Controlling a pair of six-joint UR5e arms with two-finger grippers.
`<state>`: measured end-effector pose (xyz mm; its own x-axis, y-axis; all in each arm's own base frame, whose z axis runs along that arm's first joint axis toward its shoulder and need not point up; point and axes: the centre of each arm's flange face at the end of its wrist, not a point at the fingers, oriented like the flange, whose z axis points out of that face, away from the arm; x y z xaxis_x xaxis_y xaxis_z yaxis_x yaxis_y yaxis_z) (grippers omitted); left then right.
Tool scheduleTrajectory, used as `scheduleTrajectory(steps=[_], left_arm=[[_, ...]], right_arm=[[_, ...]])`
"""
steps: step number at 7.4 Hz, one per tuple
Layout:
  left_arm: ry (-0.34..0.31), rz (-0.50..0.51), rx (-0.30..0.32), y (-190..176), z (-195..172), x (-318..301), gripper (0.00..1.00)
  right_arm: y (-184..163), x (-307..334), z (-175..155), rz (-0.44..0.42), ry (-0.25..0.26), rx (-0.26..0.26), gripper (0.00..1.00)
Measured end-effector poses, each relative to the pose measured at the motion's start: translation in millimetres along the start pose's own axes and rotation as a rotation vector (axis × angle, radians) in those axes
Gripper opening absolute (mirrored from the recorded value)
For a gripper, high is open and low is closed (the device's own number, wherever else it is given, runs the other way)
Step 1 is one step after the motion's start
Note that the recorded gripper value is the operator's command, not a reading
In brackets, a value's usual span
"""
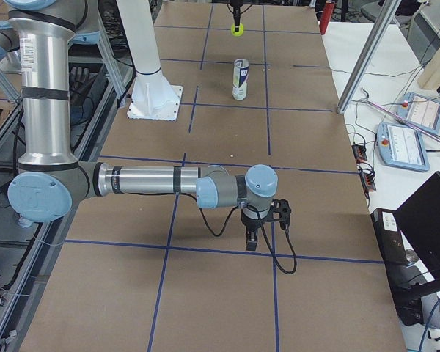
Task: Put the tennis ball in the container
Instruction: 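Lift the ball with the left gripper and carry it over the clear cup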
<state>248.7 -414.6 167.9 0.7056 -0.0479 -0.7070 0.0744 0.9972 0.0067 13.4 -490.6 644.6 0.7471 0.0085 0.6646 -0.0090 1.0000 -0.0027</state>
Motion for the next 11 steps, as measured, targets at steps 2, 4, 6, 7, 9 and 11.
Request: scheduleTrajectory(steps=[2, 4, 6, 7, 9, 11], left_arm=[[0.04, 0.002, -0.048, -14.5, -19.9, 50.5, 0.0], [0.072, -0.027, -0.057, -39.7, -11.5, 91.5, 0.0], [0.106, -0.04, -0.048, -58.2, 7.4, 113.0, 0.0], [0.118, -0.039, -0.048, -63.6, 14.5, 122.5, 0.0], [0.131, -0.04, -0.052, -72.2, 28.5, 140.2, 0.0], [0.135, -0.03, -0.07, -69.9, 46.7, 153.0, 0.0]], right_arm=[[0.0, 0.0, 0.0, 0.0, 0.0, 0.0, 1.0], [0.0, 0.0, 0.0, 0.0, 0.0, 0.0, 1.0], [0.0, 0.0, 0.0, 0.0, 0.0, 0.0, 1.0], [0.0, 0.0, 0.0, 0.0, 0.0, 0.0, 1.0], [0.0, 0.0, 0.0, 0.0, 0.0, 0.0, 1.0], [0.0, 0.0, 0.0, 0.0, 0.0, 0.0, 1.0]])
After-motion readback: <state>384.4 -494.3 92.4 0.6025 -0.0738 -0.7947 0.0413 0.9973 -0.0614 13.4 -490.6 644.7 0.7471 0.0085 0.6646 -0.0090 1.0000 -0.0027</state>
